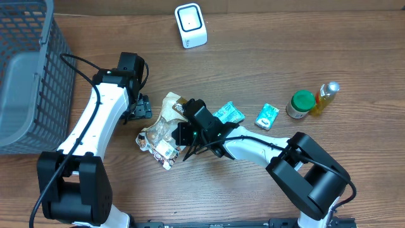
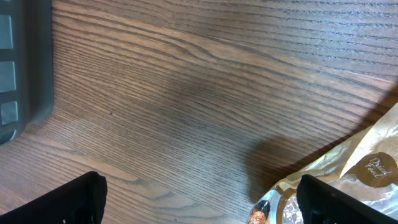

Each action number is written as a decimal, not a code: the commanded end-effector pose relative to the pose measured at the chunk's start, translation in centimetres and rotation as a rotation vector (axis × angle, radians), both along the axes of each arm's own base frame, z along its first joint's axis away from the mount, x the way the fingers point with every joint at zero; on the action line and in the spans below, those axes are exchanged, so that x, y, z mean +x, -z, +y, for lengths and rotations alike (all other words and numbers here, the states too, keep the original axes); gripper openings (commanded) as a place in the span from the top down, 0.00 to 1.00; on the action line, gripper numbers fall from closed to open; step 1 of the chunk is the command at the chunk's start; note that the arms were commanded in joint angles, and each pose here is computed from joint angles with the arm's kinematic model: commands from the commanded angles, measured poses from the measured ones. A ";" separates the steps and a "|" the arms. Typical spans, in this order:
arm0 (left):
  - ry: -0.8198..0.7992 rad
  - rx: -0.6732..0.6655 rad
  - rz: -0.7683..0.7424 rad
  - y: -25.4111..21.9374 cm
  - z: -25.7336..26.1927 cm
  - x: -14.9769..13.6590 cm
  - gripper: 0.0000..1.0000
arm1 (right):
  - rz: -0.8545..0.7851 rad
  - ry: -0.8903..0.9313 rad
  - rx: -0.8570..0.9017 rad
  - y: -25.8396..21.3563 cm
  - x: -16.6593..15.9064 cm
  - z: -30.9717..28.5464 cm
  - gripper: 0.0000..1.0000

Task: Scan the item barcode
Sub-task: 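Grasp the light-green packet from the bag with the right gripper, lift right, then move the left gripper to the light-green packet and grasp its end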

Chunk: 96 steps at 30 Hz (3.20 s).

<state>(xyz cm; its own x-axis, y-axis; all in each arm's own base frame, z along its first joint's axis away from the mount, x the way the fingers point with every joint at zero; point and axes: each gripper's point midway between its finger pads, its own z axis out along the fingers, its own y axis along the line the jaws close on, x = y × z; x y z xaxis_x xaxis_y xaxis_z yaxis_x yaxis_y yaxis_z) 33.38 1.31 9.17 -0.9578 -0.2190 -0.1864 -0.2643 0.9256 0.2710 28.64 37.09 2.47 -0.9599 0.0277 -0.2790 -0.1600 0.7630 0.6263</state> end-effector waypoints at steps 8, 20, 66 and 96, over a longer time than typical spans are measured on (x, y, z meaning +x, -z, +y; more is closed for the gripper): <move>-0.016 0.007 -0.042 -1.1 0.2 0.5 0.00 | -0.135 -0.004 -0.168 -7.3 5.8 -3.9 0.94; -0.016 0.007 -0.042 -1.1 0.2 0.5 0.00 | -0.023 0.301 -0.519 -4.7 9.5 -18.1 0.68; 0.259 -0.754 -0.076 -0.7 -19.2 2.3 0.96 | 0.047 0.147 -0.551 -3.9 8.4 -21.3 0.16; 0.336 -0.695 0.044 8.3 -25.9 1.2 0.96 | 0.176 -0.043 -0.104 -2.8 5.7 -22.2 0.27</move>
<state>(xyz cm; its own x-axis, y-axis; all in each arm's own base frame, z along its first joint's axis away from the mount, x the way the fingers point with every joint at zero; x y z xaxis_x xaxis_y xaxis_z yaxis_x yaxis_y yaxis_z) 34.34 -24.76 1.83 -0.9953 0.0469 -0.0845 0.0781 0.9049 -0.4184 34.88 13.74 4.83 -0.9960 -0.0073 -0.0894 -0.0519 0.8597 0.5081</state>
